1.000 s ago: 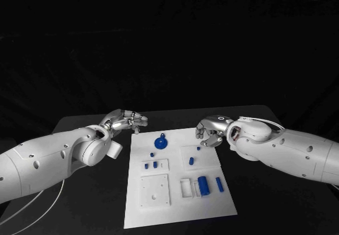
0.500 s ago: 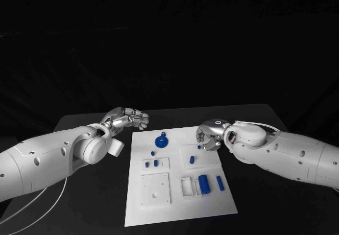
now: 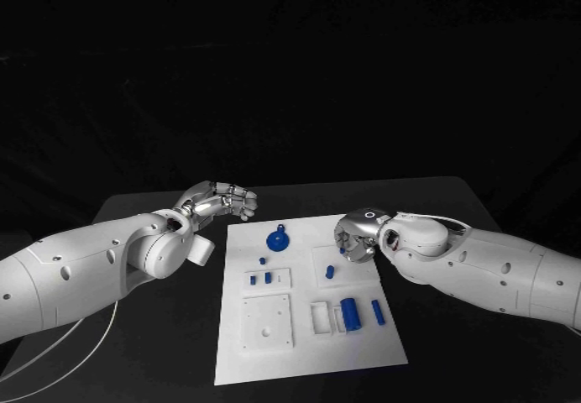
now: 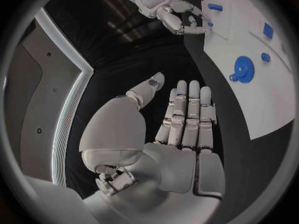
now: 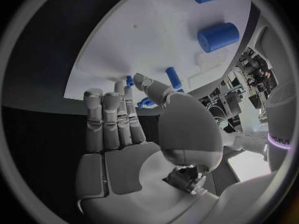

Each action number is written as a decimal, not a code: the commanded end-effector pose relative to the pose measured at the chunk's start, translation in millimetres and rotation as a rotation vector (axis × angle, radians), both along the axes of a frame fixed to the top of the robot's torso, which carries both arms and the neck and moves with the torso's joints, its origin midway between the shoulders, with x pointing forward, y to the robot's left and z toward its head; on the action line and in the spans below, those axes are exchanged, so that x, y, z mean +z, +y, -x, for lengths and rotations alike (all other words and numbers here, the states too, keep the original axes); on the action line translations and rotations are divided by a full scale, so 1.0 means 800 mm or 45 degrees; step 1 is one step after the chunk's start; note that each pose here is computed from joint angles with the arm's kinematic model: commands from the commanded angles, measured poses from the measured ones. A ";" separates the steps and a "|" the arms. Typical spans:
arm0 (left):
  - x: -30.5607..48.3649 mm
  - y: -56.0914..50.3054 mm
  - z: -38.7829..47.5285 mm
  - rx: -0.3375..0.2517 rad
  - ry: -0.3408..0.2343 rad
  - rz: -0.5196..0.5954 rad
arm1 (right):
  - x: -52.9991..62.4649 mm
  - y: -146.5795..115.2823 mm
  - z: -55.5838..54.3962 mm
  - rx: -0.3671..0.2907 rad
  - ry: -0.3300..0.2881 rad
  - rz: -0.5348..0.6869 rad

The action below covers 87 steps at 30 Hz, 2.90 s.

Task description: Assemble the parts on the task board

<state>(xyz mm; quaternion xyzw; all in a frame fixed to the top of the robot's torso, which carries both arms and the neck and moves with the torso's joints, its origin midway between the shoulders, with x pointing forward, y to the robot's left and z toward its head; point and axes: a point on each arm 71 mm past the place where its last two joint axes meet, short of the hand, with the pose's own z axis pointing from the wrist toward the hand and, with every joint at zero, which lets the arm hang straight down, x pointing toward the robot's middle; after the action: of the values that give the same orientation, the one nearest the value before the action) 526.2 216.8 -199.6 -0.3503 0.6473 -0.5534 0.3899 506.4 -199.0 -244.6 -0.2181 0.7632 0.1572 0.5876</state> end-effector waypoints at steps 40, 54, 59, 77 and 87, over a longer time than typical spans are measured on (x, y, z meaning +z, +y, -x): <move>-0.0002 -0.005 0.001 -0.035 0.028 0.022 | -0.028 0.015 0.011 0.018 -0.096 0.161; -0.0002 -0.003 0.000 -0.026 0.022 0.021 | -0.019 0.014 0.014 0.002 -0.207 0.114; -0.0003 -0.003 -0.001 -0.023 0.021 0.020 | -0.014 0.012 0.014 -0.005 -0.233 0.095; -0.0008 0.001 -0.003 -0.013 0.020 0.016 | 0.008 0.008 0.012 -0.022 -0.229 0.010; -0.0010 0.005 -0.004 0.003 0.016 0.011 | 0.045 0.017 0.029 0.002 -0.250 -0.131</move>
<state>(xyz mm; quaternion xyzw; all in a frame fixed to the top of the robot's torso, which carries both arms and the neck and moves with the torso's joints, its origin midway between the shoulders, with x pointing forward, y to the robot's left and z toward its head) 529.6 222.5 -201.7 -0.3572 0.6501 -0.5474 0.3874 485.3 -188.0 -210.3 -0.2103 0.6938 0.1619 0.6695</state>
